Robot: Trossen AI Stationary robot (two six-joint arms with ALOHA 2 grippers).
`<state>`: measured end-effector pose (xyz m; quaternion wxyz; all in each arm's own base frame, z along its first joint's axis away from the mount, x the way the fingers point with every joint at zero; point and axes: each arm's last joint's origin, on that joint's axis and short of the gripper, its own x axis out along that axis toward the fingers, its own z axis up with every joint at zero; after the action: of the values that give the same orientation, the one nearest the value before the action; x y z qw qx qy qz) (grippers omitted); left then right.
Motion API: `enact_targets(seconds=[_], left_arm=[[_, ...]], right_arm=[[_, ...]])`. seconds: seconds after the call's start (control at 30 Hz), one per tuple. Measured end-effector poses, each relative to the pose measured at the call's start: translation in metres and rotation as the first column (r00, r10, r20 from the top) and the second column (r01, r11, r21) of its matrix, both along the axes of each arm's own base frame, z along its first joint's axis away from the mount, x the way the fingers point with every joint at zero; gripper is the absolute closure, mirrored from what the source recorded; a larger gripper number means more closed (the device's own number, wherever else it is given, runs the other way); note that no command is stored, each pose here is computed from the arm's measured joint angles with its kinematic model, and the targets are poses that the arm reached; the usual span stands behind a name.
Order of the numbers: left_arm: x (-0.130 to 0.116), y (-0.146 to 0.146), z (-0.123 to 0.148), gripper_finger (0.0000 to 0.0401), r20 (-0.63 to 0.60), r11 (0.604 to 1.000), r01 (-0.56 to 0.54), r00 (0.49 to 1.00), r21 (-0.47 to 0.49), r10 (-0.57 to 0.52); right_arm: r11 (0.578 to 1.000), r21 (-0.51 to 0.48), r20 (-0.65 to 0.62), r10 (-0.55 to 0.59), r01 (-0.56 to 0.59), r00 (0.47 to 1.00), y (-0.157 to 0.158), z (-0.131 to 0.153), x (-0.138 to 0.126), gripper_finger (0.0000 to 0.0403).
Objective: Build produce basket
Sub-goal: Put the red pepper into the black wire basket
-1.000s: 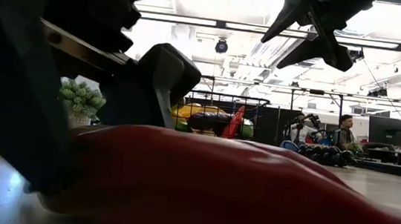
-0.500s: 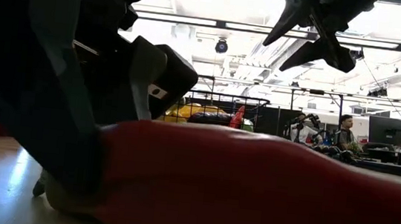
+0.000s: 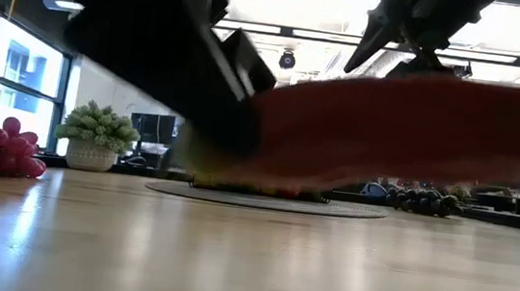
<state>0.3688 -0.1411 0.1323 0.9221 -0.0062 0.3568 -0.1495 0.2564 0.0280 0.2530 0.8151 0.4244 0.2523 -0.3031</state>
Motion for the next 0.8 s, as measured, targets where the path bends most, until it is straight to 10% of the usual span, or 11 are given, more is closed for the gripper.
enact_targets(seconds=[0.8], left_arm=[[0.018, 0.135, 0.04, 0.0321, 0.076, 0.936, -0.352, 0.933, -0.008, 0.351]], right_arm=[[0.968, -0.239, -0.018, -0.084, 0.077, 0.996, -0.076, 0.026, -0.022, 0.0179]])
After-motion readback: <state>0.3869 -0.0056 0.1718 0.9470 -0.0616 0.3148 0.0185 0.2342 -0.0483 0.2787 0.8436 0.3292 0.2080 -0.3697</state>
